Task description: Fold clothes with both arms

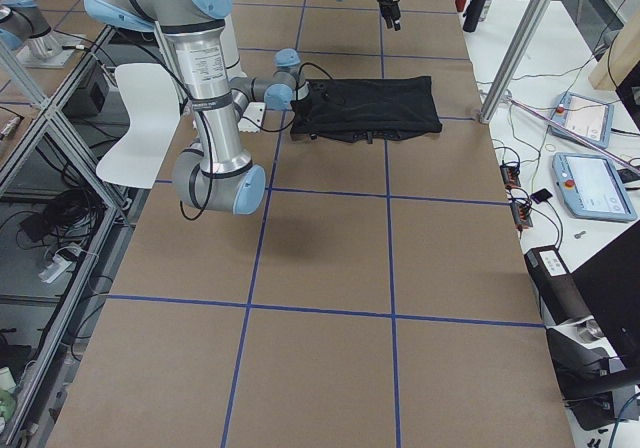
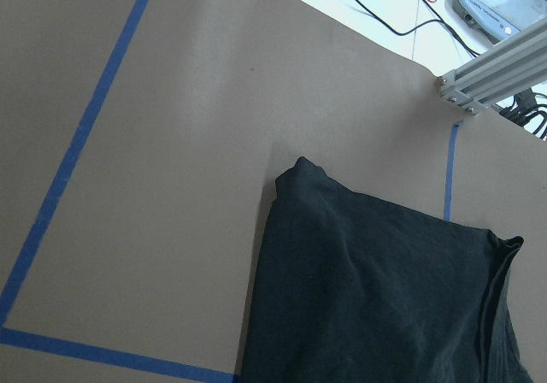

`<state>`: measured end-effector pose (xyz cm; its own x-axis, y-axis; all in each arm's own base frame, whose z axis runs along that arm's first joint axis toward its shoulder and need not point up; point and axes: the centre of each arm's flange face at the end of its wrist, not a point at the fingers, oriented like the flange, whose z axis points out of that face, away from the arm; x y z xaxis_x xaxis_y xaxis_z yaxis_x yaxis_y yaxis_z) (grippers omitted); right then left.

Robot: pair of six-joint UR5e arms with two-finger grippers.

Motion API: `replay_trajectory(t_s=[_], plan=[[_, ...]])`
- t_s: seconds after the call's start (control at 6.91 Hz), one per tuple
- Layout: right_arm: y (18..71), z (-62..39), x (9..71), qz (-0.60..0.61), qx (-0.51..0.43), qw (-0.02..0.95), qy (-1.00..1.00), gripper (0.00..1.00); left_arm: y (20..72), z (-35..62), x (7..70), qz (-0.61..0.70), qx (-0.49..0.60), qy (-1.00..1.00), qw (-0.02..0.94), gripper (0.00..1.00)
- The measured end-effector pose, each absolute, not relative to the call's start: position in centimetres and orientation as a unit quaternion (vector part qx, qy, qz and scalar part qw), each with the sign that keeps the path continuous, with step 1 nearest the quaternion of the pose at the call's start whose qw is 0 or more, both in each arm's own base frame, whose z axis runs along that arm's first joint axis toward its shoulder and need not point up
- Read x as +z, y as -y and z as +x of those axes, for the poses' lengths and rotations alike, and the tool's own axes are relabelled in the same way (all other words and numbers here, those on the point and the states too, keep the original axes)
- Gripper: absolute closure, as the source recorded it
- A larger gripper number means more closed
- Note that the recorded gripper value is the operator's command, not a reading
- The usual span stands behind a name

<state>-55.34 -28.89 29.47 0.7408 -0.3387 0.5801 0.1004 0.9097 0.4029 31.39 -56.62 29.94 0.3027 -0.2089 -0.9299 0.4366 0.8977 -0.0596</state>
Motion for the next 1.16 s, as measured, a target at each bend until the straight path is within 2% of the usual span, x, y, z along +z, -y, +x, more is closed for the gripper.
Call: replay_trajectory(t_s=[1.16], plan=[[32.2, -53.0, 31.7, 0.161, -0.126, 0.923, 0.326, 0.00, 56.2, 31.3, 29.1, 0.100, -0.198, -0.562, 0.797, 0.00]])
